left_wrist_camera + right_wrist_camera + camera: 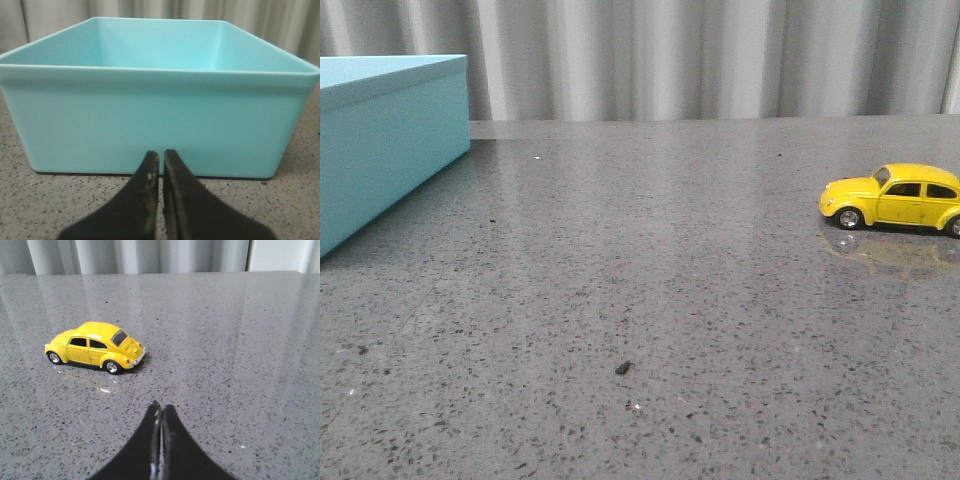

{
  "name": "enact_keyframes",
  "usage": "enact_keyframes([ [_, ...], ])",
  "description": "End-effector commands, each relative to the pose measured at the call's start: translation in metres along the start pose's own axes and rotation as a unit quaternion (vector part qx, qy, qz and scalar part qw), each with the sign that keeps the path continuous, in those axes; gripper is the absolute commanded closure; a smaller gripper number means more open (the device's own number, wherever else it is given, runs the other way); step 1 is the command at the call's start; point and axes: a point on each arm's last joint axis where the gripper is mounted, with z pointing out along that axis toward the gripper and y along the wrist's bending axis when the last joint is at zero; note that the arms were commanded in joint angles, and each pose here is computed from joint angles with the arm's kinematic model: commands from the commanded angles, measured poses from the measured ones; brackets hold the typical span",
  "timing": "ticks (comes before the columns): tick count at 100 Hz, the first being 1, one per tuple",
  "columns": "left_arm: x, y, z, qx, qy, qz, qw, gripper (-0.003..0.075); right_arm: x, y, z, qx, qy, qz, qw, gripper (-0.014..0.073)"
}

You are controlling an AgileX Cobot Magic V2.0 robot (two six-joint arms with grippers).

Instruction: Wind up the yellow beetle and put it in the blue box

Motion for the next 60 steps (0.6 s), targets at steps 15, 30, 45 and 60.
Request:
enact_keyframes([
  [15,0.0016,0.0006,-0.0006,0.0,-0.035,-0.005,0.999,0.0741,-0.0009,-0.0003,0.0,0.002,-0.038,0.0,0.999,0.0656],
  [30,0.0016,0.0006,-0.0006,0.0,-0.035,-0.005,0.999,0.0741,-0.0002,-0.0003,0.0,0.002,-0.034,0.0,0.999,0.0656],
  [45,0.0017,0.0006,-0.0006,0.0,-0.034,-0.005,0.999,0.0741,-0.0002,-0.0003,0.0,0.002,-0.034,0.0,0.999,0.0656],
  [60,0.0017,0.0006,-0.0006,0.0,-0.034,-0.005,0.999,0.0741,-0.0004,-0.0003,0.0,0.002,-0.035,0.0,0.999,0.0656],
])
